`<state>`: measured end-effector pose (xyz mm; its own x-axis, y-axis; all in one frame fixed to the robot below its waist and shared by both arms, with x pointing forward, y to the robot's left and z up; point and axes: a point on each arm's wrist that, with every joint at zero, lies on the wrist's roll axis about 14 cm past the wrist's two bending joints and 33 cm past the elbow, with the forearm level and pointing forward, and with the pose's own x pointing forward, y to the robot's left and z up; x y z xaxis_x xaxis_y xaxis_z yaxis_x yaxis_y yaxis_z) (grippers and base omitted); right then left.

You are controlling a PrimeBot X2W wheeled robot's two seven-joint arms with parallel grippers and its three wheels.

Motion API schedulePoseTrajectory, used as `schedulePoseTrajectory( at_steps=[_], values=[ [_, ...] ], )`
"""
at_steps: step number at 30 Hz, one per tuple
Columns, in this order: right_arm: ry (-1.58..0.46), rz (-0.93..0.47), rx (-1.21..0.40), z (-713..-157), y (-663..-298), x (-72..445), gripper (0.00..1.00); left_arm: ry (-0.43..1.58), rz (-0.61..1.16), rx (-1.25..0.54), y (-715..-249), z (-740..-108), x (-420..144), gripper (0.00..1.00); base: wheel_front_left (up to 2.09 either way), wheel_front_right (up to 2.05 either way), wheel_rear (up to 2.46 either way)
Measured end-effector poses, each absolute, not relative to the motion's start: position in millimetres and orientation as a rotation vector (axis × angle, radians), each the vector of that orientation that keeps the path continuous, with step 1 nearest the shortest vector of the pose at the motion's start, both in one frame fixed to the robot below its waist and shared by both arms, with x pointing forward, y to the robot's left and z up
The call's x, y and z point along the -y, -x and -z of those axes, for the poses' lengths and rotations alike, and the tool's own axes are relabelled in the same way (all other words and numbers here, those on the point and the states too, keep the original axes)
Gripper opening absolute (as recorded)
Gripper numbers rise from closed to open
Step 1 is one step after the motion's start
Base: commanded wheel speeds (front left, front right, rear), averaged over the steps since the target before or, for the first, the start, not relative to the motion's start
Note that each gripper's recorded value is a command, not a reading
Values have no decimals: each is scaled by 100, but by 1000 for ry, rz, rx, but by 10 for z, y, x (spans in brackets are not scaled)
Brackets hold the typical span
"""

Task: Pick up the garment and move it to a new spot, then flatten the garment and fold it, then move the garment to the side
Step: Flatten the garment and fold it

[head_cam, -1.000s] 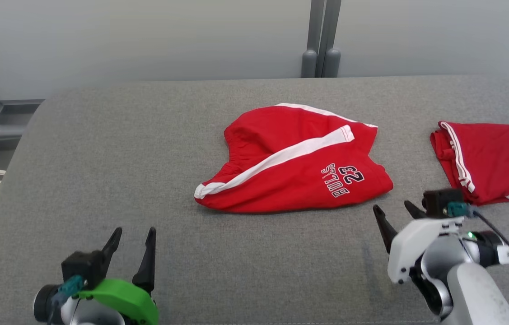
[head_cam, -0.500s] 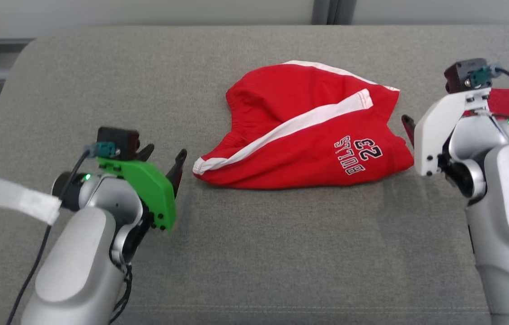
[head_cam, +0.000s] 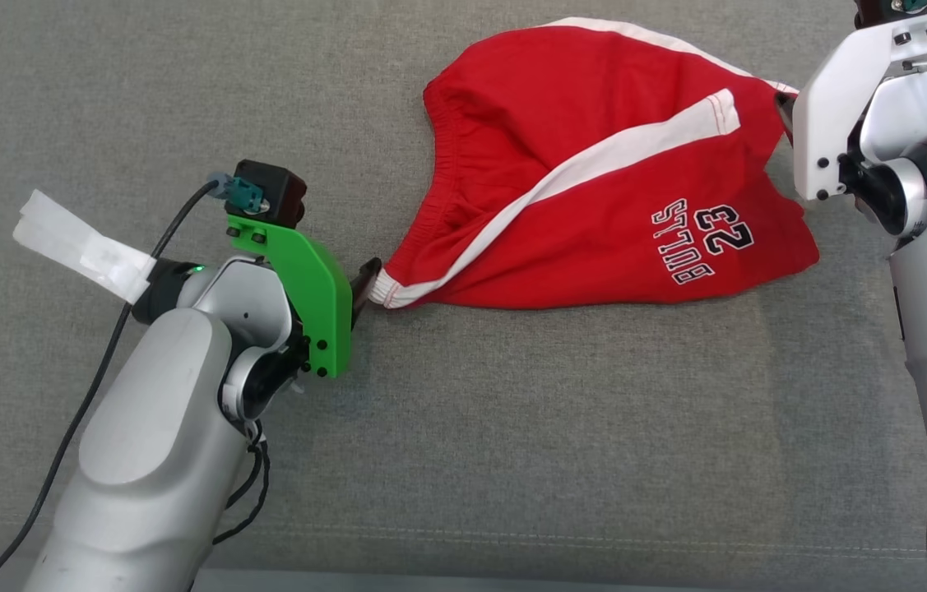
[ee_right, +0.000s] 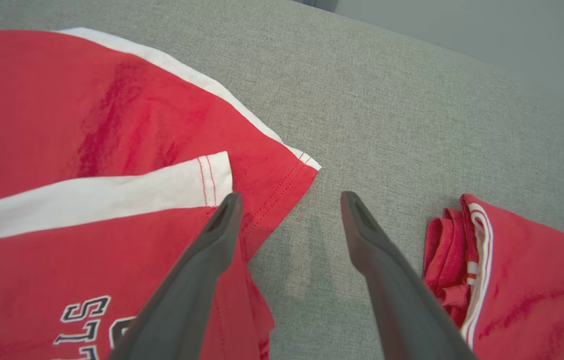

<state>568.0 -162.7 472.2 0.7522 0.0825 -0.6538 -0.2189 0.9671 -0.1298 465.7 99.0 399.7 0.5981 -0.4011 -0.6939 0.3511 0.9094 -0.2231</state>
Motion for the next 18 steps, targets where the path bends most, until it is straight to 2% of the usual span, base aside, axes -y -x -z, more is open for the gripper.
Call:
schedulePoseTrajectory(
  at_steps=[3, 9, 15, 18],
  values=[
    [202, -173, -714, -4630, -5758, 1597, 100, 97, 452, -847, -4634, -3942, -928, 100, 0, 0, 0],
    [204, -191, -726, -4510, -5821, 1525, 100, 85, 416, -787, -4724, -4076, -1028, 100, 0, 0, 0],
    [217, -181, -715, -4560, -5826, 1572, 100, 96, 409, -721, -4748, -4343, -1053, 100, 0, 0, 0],
    [221, -178, -703, -4621, -5850, 1583, 100, 120, 423, -755, -4629, -4339, -1006, 100, 0, 0, 0]
  ],
)
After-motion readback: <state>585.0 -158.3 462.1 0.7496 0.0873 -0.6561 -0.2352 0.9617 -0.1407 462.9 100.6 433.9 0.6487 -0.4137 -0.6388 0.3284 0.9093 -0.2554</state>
